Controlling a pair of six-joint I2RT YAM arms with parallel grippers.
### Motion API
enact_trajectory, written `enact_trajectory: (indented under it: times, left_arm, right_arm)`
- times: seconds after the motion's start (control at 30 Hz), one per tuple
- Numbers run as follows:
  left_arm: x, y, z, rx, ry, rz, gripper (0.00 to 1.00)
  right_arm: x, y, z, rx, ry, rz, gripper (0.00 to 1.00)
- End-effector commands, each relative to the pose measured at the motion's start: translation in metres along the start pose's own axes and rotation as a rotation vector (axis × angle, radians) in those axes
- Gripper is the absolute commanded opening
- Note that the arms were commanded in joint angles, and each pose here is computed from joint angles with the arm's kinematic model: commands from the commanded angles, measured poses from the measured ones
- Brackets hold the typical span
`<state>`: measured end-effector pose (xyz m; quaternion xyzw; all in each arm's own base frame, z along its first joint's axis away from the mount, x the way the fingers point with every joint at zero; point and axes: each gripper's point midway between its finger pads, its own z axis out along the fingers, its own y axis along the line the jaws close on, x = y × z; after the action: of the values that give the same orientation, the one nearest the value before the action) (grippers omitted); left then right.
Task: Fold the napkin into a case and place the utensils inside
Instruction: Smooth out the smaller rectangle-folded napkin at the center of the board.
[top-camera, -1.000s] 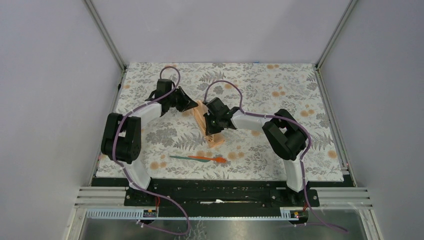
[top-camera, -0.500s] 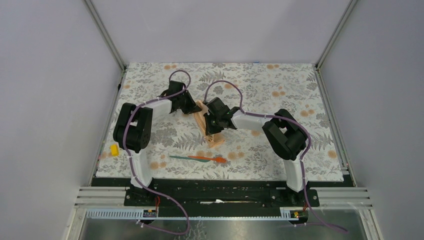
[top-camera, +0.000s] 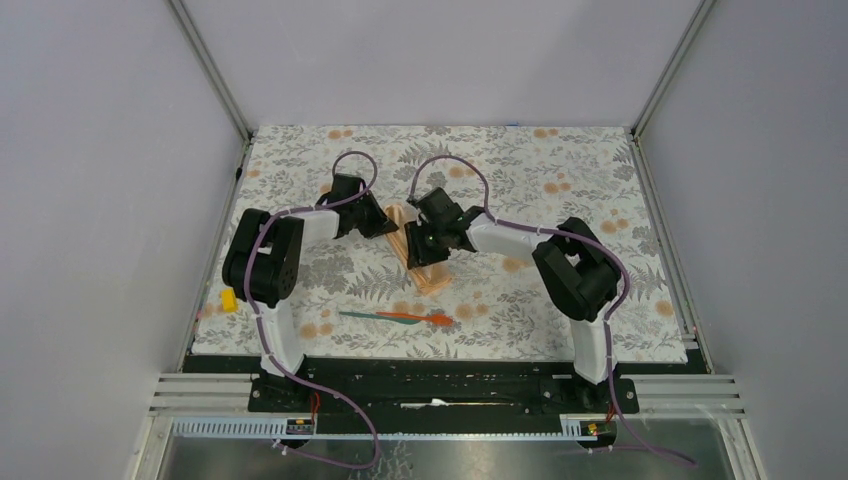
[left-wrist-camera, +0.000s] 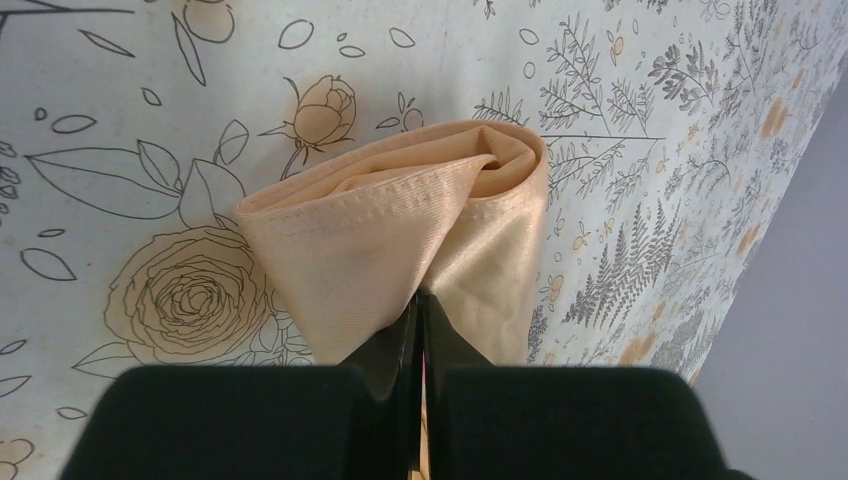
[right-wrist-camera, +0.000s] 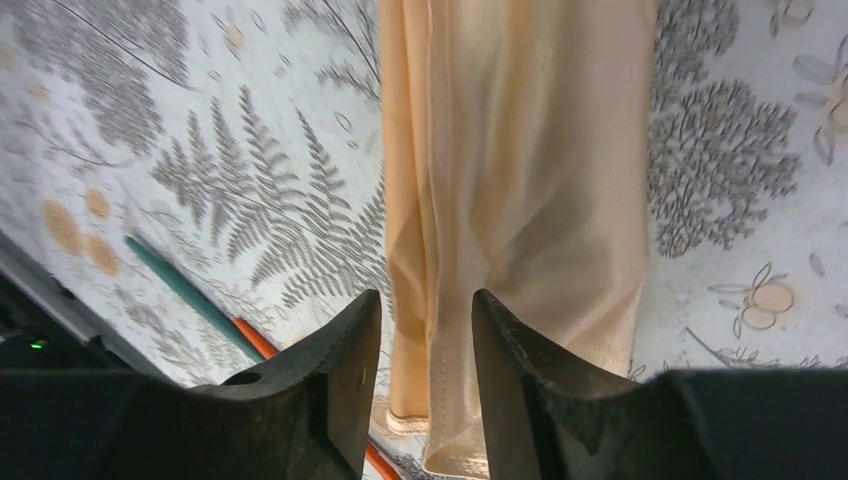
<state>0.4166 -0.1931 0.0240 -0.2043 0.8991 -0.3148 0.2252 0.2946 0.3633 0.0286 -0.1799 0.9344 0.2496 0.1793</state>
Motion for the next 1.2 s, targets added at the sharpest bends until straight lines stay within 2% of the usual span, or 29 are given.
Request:
enact_trajectory:
  times: [0.0,0.27,0.43,0.6,0.67,0.77,0.8,0.87,0.9,0.97,1.03,1.17]
  left_arm:
    - [0.014,0.042,-0.003,-0.13,0.022,0.001,0.0]
    - [0.013,0.046,-0.005,-0.133,0.017,0.004,0.0]
    - [0.012,0.041,-0.005,-0.114,0.021,0.009,0.0]
    - [0.005,0.02,-0.012,-0.075,0.028,0.055,0.0]
    - [-0.002,0.001,-0.022,-0.042,0.016,0.085,0.13]
    - [-0.019,-0.026,-0.048,-0.005,-0.038,0.133,0.4]
    - [-0.025,-0.029,-0.056,-0.024,-0.057,0.146,0.45]
    - [-0.04,-0.033,-0.067,-0.064,-0.1,0.18,0.47]
    - [-0.046,-0.031,-0.07,-0.094,-0.117,0.187,0.42]
    - [-0.055,-0.021,-0.071,-0.151,-0.136,0.184,0.23]
    - [-0.059,-0.015,-0.067,-0.173,-0.132,0.166,0.11]
    - [-0.065,-0.004,-0.057,-0.218,-0.143,0.137,0.02]
  right_arm:
    - [-0.05,0.023,-0.032,-0.106,-0.088,0.006,0.48]
    - [-0.068,0.033,-0.001,-0.193,-0.088,0.066,0.47]
    - [-0.053,0.025,0.029,-0.217,-0.053,0.099,0.33]
    - [-0.024,-0.005,0.059,-0.18,-0.042,0.128,0.26]
    - [-0.017,-0.012,0.065,-0.163,-0.028,0.127,0.23]
    - [-0.012,-0.018,0.066,-0.146,-0.023,0.126,0.2]
    - [-0.011,-0.019,0.065,-0.142,-0.023,0.125,0.19]
    - [-0.013,-0.018,0.063,-0.145,-0.026,0.12,0.19]
    - [-0.014,-0.017,0.062,-0.147,-0.03,0.117,0.18]
    - [-0.018,-0.016,0.06,-0.148,-0.035,0.11,0.18]
    - [-0.02,-0.015,0.059,-0.149,-0.037,0.106,0.17]
    - [-0.02,-0.014,0.06,-0.153,-0.033,0.105,0.17]
